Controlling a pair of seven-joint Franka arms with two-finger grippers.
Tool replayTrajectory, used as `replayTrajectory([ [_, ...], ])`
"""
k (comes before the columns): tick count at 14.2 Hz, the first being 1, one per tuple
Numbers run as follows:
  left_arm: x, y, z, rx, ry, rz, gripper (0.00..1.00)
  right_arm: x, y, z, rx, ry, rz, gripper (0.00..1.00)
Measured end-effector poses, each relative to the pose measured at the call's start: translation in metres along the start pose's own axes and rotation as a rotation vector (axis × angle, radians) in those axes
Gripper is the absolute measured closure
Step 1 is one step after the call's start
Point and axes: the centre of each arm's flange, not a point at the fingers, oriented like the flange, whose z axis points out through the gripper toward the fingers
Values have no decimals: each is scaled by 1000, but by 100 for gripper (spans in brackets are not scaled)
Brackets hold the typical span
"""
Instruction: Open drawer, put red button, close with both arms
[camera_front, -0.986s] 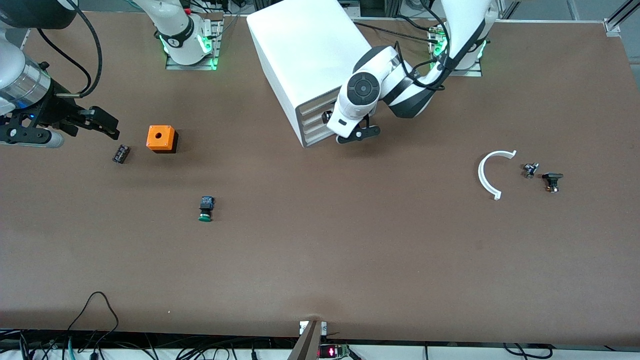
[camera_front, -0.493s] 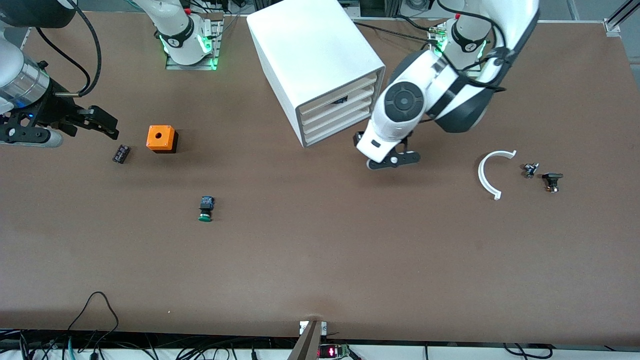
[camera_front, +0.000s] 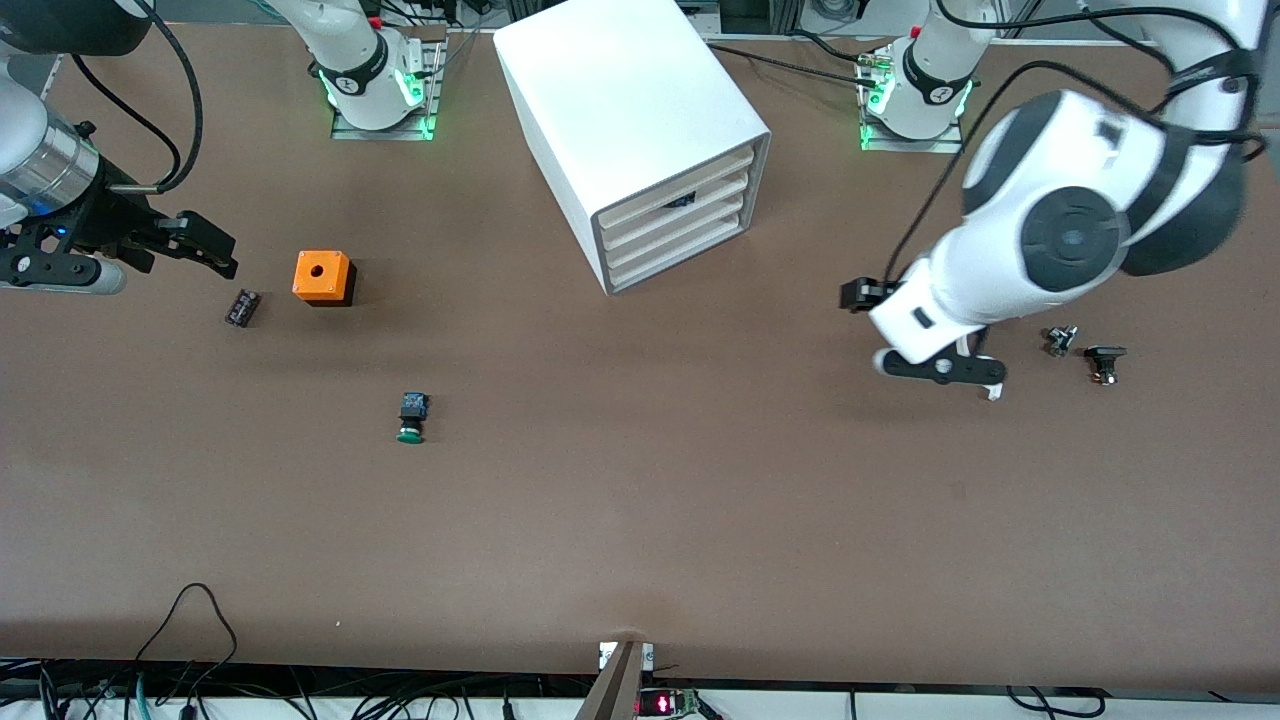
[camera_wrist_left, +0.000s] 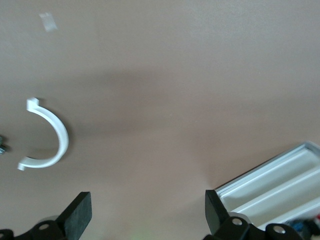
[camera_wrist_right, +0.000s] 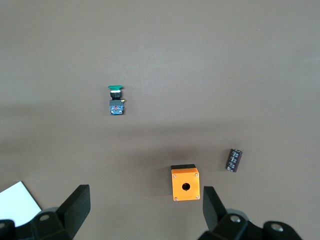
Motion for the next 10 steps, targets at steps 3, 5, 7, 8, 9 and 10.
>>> replayTrajectory([
  [3, -12, -27, -27, 4, -37, 59, 0, 0, 0, 0, 0, 0, 0, 0],
  [5, -26, -37, -47, 15, -32, 110, 0, 0, 0, 0, 0, 1, 0, 0],
  [7, -39, -57, -66, 39, 2, 144, 0, 0, 0, -2, 1, 4, 0, 0],
  [8, -46, -71, -75, 49, 28, 135, 0, 0, 0, -2, 1, 4, -1, 0],
  [9, -52, -86, -82, 38, 62, 109, 0, 0, 0, -2, 1, 5, -1, 0],
  [10, -57, -104, -88, 21, 107, 75, 0, 0, 0, -2, 1, 5, -1, 0],
])
